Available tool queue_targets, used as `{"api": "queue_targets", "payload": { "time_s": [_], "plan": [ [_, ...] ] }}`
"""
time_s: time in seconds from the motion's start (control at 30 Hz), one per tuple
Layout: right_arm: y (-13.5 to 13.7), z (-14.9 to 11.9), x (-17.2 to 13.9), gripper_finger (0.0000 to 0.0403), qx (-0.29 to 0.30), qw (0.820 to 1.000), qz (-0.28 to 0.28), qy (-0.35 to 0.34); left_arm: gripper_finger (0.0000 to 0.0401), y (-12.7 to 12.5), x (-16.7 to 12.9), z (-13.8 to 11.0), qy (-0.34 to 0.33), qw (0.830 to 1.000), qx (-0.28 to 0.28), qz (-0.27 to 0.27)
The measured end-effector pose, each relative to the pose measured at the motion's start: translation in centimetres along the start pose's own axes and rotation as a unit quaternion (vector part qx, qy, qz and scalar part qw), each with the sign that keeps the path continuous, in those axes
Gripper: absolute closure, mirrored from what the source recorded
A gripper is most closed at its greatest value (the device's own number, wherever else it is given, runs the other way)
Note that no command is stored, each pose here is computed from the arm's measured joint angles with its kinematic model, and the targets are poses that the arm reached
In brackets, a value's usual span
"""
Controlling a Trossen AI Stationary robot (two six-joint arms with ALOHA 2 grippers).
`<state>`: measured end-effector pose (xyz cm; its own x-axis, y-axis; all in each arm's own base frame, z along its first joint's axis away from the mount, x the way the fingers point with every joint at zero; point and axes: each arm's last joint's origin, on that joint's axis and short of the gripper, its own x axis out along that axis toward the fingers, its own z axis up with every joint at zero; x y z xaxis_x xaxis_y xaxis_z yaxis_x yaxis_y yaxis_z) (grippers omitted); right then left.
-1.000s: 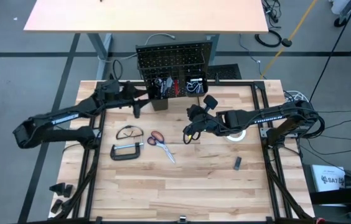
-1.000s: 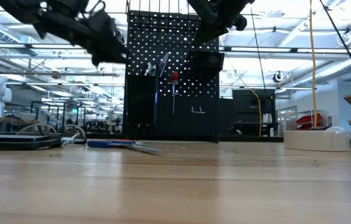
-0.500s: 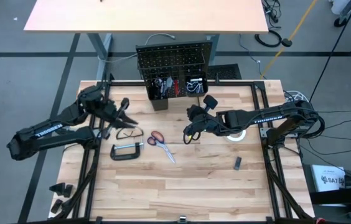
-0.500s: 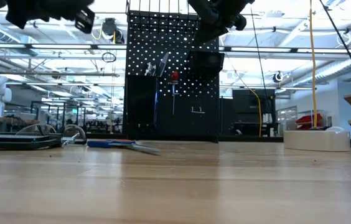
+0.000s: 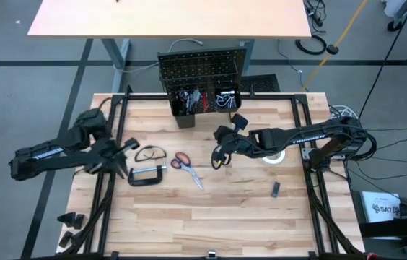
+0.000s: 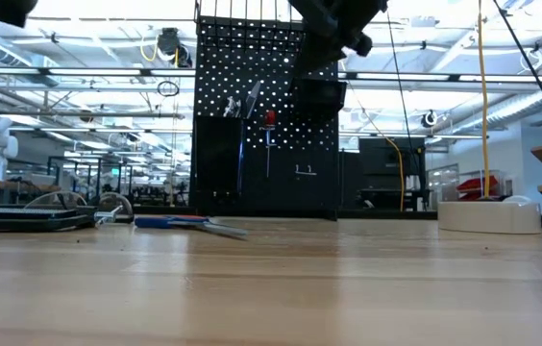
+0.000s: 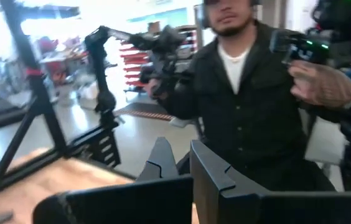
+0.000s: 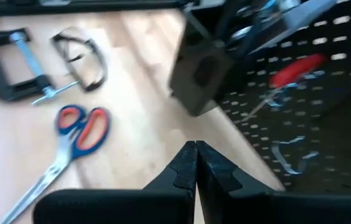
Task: Hang tools onto peg board
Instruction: Put the scissors on the left black bin on the peg board
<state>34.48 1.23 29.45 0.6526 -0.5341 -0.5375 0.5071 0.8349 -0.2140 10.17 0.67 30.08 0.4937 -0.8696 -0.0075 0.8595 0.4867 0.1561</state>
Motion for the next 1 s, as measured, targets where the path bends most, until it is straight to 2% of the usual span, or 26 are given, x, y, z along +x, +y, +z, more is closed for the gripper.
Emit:
{"api": "queue_targets", "payload": {
  "time_s": [0.2, 0.53, 0.7, 0.9, 1.0],
  "plan": [
    [0.9, -0.1, 1.1, 0.0403, 0.004, 0.999, 0.045, 0.0, 0.0401, -2.6, 0.5, 1.2, -0.022, 0.996, 0.073, -0.052],
    [2.5, 0.0, 2.8, 0.0403, 0.042, 0.991, 0.13, -0.014, 0.0401, -5.3, 0.9, 0.5, -0.07, 0.973, 0.172, -0.134],
    [4.0, -1.5, 5.0, 0.0403, 0.071, 0.988, 0.138, 0.02, 0.0401, -5.8, 1.0, 0.7, -0.089, 0.961, 0.208, -0.157],
    [6.3, -3.4, 8.1, 0.0403, 0.088, 0.979, 0.18, 0.044, 0.0401, -6.3, 1.2, 0.8, -0.112, 0.943, 0.246, -0.194],
    [6.9, -4.0, 9.1, 0.0403, 0.106, 0.977, 0.179, 0.045, 0.0401, -6.4, 1.3, 0.8, -0.117, 0.94, 0.247, -0.203]
  ]
}}
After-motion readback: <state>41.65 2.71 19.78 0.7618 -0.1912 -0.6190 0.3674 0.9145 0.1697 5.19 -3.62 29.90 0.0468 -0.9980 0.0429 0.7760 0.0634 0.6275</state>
